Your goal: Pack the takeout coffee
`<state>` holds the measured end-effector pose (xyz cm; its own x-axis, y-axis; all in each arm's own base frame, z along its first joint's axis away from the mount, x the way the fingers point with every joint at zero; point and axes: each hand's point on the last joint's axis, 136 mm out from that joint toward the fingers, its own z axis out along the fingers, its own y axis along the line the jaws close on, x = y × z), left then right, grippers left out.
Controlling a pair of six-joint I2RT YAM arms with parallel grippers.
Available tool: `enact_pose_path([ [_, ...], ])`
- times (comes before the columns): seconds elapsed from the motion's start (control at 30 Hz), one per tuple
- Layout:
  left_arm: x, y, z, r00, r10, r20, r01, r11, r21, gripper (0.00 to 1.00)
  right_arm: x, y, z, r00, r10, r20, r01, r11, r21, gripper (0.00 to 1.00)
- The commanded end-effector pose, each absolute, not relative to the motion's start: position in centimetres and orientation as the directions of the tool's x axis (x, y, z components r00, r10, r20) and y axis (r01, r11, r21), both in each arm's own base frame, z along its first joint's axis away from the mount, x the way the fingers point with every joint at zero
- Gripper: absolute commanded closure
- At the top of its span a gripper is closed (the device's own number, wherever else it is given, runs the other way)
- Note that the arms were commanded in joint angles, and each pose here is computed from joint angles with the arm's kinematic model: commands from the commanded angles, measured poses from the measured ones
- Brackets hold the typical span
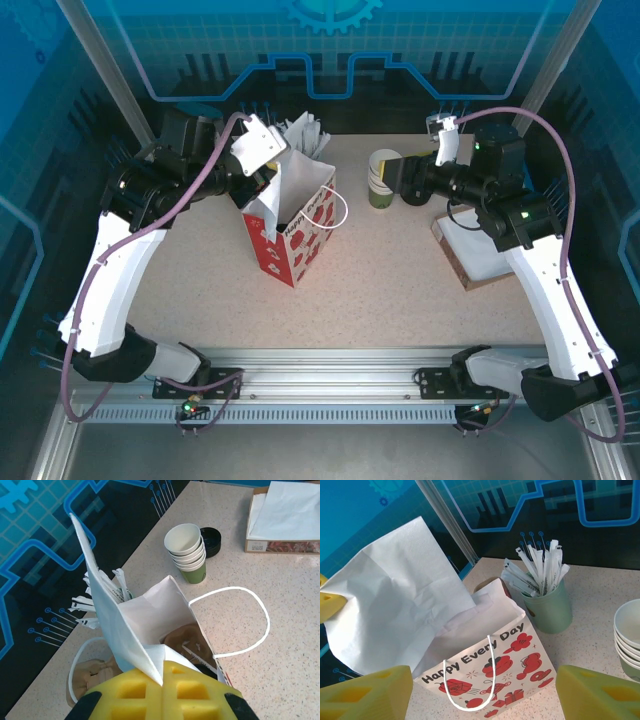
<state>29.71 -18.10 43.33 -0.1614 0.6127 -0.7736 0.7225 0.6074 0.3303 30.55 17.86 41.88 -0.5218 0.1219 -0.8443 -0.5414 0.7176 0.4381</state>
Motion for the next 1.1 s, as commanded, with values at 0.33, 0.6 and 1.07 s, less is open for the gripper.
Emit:
enact_pose_path([
  [0.33, 33.8, -18.5, 45.8, -0.139, 0.587, -0.797, 0.672, 0.647, 0.360, 1.00, 31.1, 17.8, 41.0, -0.537, 0.127, -0.834, -0.535, 0.713, 0.453, 0.23],
  [0.6, 34.1, -19.3, 45.0, -0.146, 0.599, -0.787, 0.712, 0.616, 0.337, 1.00, 31.0, 17.6, 40.6, -0.539, 0.126, -0.833, -0.524, 0.724, 0.449, 0.23],
  [1.07, 33.2, -18.2, 41.5, -0.226, 0.609, -0.760, 0.709, 0.638, 0.300, 1.00, 31.3, 17.8, 40.2, -0.549, 0.127, -0.826, -0.524, 0.718, 0.459, 0.23],
])
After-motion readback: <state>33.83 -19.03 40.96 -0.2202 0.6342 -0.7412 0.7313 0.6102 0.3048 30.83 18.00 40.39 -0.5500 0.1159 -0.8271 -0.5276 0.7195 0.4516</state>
